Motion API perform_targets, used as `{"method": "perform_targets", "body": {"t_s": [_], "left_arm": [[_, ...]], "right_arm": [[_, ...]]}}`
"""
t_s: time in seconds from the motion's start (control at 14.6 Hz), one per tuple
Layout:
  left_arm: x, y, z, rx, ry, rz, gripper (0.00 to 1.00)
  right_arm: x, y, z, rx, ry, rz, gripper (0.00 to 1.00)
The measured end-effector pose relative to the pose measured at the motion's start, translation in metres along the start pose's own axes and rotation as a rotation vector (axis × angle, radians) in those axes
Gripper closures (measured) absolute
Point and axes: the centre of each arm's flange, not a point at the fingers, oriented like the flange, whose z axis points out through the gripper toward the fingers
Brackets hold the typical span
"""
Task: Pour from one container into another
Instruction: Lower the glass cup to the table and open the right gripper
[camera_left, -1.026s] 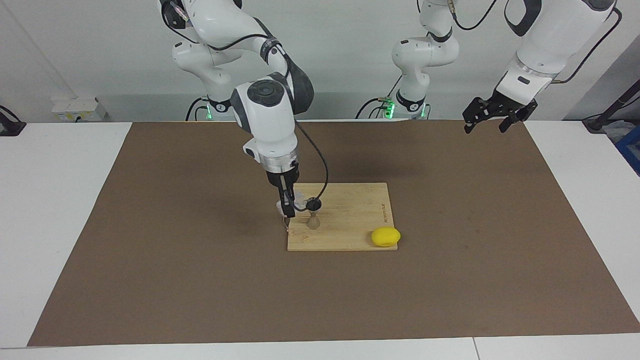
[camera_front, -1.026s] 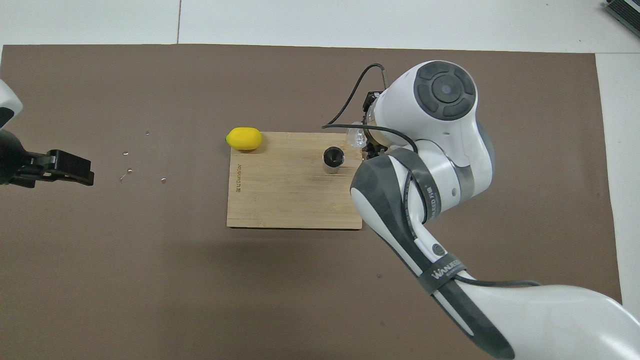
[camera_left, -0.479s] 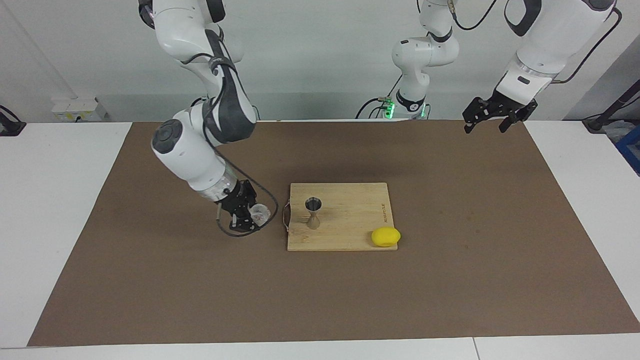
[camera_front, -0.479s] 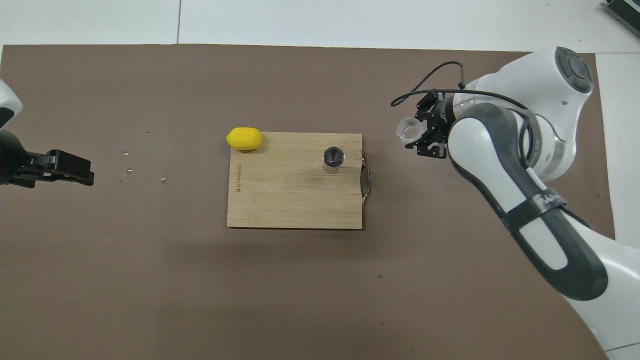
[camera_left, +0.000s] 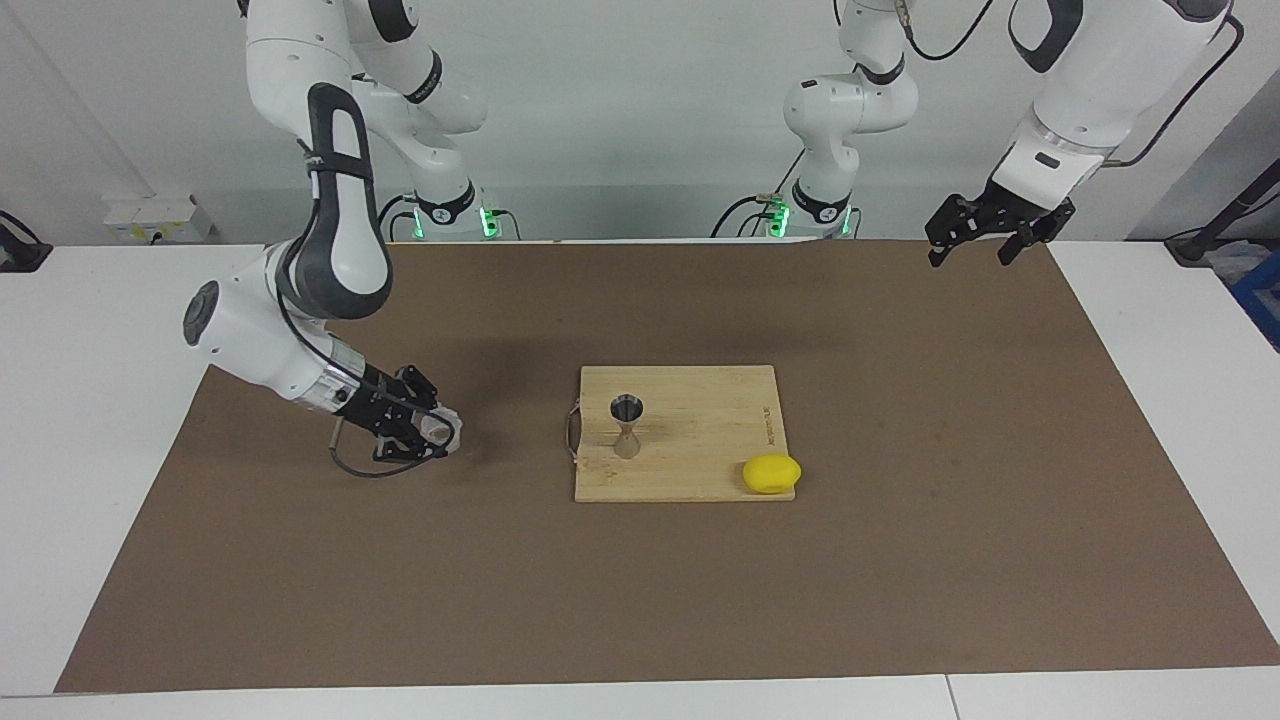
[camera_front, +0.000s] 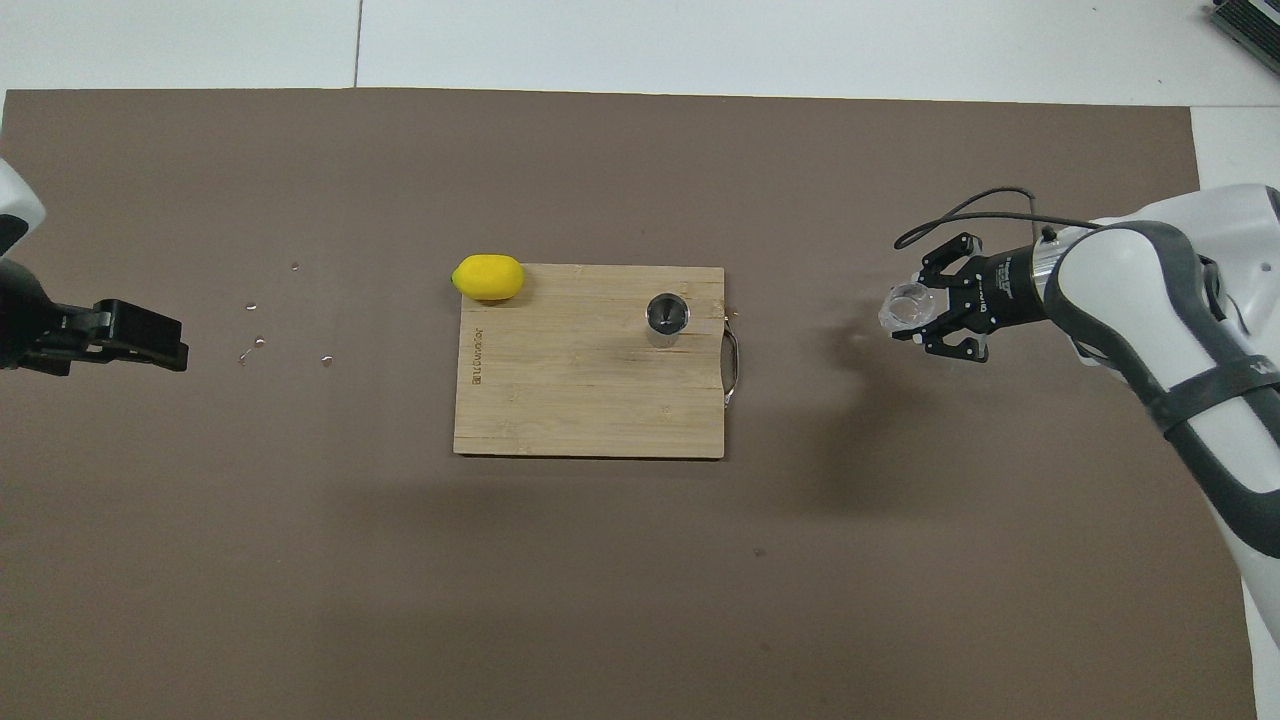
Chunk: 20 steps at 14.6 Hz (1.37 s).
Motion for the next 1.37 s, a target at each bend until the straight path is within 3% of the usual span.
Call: {"method": "perform_targets", "body": {"t_s": [0.48, 0.89, 1.23, 1.37], "left_arm": [[0.0, 0.0, 0.0, 0.0, 0.0, 0.0, 0.0], [0.0, 0.0, 0.0, 0.0, 0.0, 0.0, 0.0], [0.0, 0.0, 0.0, 0.0, 0.0, 0.0, 0.0], [0.0, 0.0, 0.0, 0.0, 0.0, 0.0, 0.0]], "right_arm": [[0.08, 0.026, 0.007, -0.022, -0.107, -0.063, 0.49], [0.097, 0.041, 0.021, -0.038, -0.132, -0.088, 0.49], [0.106, 0.044, 0.018, -0.026, -0.124, -0.073, 0.01], [0.114, 0.045, 0.009, -0.009, -0.121, -0.075, 0.0]]}}
